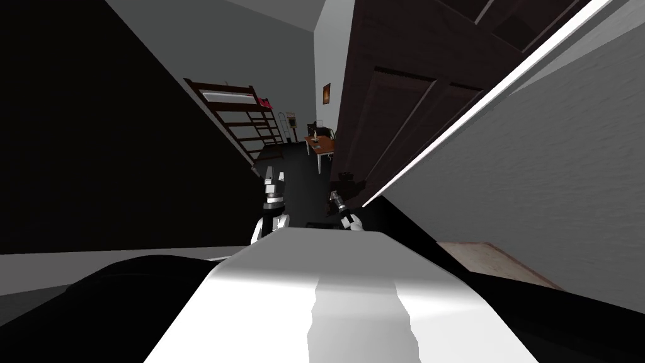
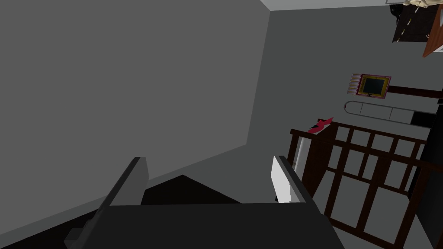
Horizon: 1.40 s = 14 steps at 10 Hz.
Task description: Push the door open
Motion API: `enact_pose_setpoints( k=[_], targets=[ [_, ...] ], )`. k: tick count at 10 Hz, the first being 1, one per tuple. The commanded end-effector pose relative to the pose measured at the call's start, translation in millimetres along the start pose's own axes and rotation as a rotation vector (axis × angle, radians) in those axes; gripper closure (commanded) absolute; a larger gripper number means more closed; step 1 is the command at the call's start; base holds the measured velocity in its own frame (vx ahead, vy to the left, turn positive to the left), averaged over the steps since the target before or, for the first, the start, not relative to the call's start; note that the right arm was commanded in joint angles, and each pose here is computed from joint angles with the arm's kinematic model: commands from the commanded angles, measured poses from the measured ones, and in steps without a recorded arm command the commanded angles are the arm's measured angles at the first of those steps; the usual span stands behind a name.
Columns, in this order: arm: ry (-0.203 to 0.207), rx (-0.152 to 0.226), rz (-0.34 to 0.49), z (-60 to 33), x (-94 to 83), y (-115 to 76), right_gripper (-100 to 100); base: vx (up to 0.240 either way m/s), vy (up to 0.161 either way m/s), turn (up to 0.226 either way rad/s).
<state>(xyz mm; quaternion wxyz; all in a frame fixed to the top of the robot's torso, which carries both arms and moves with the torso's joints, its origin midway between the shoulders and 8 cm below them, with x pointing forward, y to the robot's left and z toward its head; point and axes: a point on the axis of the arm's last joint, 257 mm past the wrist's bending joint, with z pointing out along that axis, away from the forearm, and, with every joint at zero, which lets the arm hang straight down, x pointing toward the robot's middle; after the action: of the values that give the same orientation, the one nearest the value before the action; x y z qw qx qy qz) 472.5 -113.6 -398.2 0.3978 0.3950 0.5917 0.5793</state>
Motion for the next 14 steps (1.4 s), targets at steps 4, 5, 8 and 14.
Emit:
enact_pose_setpoints(
  k=[4,5,8,14],
  targets=[
    [-0.056,-0.005,-0.015,-2.5,-29.7,4.5,100,0.122,0.068,-0.049],
    [-0.052,-0.003,-0.015,-3.2,-30.4,2.9,-100,-0.072,0.014,-0.051],
    [-0.054,-0.004,-0.012,-2.7,-31.6,3.7,-100,-0.199,-0.013,-0.035],
    [-0.058,-0.01,0.001,-1.9,-29.6,5.8,-100,-0.152,0.014,-0.028]
  ],
)
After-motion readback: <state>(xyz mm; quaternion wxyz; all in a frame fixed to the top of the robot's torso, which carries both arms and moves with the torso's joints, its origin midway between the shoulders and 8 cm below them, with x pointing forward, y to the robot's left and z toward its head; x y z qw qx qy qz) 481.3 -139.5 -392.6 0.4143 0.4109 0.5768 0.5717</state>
